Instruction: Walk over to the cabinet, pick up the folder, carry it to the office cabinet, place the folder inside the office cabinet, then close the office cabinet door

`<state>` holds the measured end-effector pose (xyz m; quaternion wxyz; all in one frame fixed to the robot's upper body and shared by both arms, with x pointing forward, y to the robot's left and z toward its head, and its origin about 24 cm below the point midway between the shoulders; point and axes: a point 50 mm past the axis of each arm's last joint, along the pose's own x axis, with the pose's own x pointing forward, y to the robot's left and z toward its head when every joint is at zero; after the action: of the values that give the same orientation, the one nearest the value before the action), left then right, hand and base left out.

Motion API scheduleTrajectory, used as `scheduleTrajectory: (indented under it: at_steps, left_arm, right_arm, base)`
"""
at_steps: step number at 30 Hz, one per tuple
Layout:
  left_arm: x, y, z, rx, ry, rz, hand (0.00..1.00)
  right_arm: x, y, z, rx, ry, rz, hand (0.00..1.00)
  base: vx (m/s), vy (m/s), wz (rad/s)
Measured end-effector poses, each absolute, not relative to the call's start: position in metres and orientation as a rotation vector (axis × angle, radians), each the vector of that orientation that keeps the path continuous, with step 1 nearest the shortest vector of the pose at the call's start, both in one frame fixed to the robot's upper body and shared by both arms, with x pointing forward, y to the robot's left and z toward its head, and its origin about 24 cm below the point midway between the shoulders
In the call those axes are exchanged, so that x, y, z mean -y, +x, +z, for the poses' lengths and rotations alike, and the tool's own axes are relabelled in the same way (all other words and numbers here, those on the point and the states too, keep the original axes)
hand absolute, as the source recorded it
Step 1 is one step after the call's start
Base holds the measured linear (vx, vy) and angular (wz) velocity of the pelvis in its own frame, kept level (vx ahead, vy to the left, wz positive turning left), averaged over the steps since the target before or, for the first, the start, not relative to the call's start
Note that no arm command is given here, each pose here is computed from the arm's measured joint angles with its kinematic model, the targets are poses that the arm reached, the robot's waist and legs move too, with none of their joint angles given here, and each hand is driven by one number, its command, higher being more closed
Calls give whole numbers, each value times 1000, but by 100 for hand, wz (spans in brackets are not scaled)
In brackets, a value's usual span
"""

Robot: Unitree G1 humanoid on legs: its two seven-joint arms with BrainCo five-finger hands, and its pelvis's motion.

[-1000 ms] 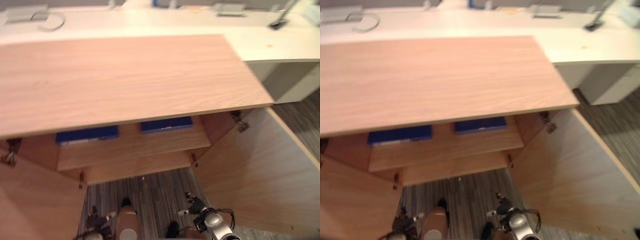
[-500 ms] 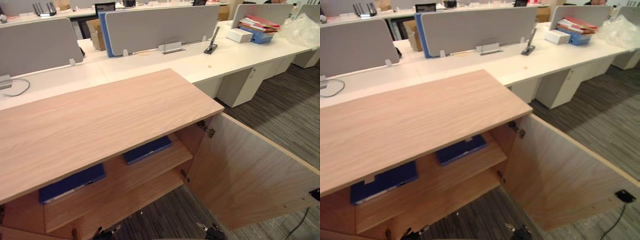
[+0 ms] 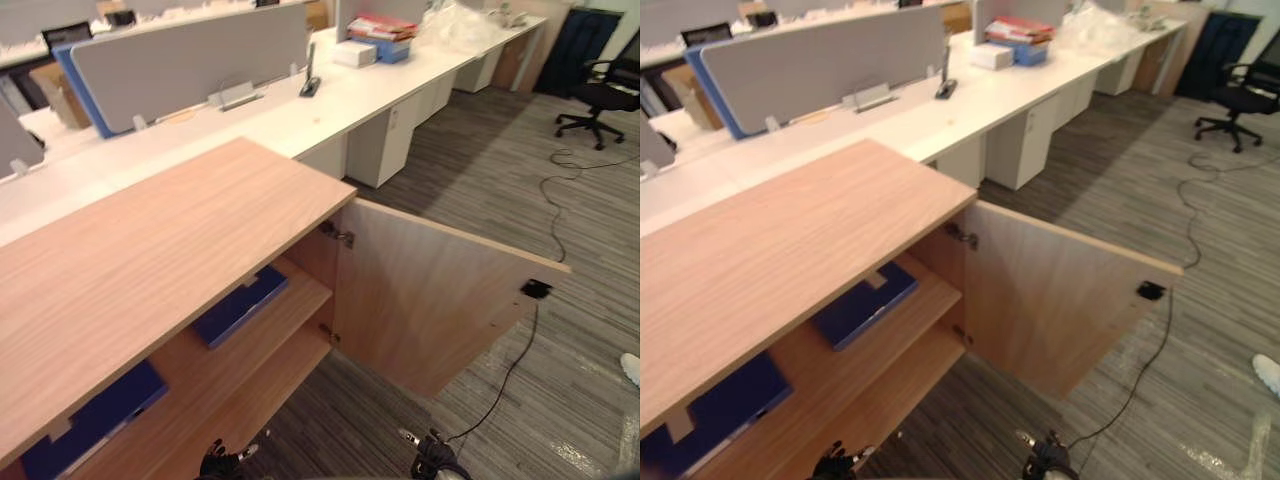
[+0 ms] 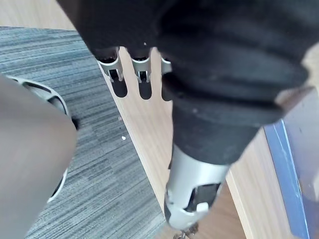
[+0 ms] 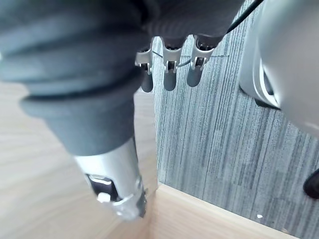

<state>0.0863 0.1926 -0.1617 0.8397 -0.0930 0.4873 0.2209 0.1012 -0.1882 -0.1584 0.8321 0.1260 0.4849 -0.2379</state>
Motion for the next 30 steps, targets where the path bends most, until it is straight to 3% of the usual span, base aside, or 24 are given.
scheduleTrajectory:
  at_steps: [7, 22, 27, 30]
  left_arm:
    - [-204, 71, -165, -1089, -227, 532, 0]
    - [-206, 73, -165, -1096, -179, 487, 0]
    - [-213, 69, -164, -1098, -159, 495, 0]
    - [-219, 59, -164, -1116, -144, 510, 0]
  right_arm:
    - [207, 63, -169, -1166, 250, -575, 0]
    - [205, 68, -169, -1152, 300, -606, 0]
    - [231, 114, -147, -894, 426, -774, 0]
    - [273, 167, -109, -616, 468, -899, 0]
  base:
    - [31, -164, -46]
    - [41, 48, -6]
    - [19, 22, -14]
    - [25, 9, -17]
